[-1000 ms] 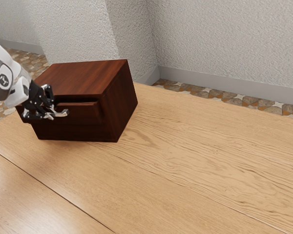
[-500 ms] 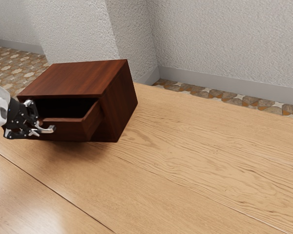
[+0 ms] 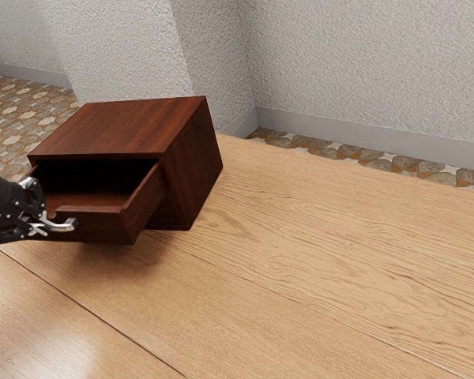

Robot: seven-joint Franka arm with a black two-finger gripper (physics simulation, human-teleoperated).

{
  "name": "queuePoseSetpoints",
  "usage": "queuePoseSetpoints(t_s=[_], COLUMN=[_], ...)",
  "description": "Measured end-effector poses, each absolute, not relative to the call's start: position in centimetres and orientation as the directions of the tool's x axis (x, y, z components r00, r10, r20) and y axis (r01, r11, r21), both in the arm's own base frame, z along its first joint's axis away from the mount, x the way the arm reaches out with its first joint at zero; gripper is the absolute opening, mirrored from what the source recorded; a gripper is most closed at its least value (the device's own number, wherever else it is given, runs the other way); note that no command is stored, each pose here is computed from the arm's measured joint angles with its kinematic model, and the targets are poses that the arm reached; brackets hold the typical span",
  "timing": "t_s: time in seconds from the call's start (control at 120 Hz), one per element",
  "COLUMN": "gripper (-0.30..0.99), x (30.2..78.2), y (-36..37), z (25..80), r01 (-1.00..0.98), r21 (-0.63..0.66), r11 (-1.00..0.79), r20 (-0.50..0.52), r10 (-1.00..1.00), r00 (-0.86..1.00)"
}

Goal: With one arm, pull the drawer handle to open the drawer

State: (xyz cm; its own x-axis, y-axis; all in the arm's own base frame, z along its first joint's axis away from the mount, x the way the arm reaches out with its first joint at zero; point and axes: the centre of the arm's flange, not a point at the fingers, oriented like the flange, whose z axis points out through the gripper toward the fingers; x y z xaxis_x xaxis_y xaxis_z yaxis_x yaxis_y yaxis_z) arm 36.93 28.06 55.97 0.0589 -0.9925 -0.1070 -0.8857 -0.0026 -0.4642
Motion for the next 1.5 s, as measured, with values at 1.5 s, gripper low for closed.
queuePoseSetpoints(t_s=[1.5], gripper=[0.31], x=[46.6], y=[22.9], z=[68.8], r01=[-0.986], r21=[-0.160], r11=[0.047], r20=[-0.098], r10=[-0.995], r00=[-0.032])
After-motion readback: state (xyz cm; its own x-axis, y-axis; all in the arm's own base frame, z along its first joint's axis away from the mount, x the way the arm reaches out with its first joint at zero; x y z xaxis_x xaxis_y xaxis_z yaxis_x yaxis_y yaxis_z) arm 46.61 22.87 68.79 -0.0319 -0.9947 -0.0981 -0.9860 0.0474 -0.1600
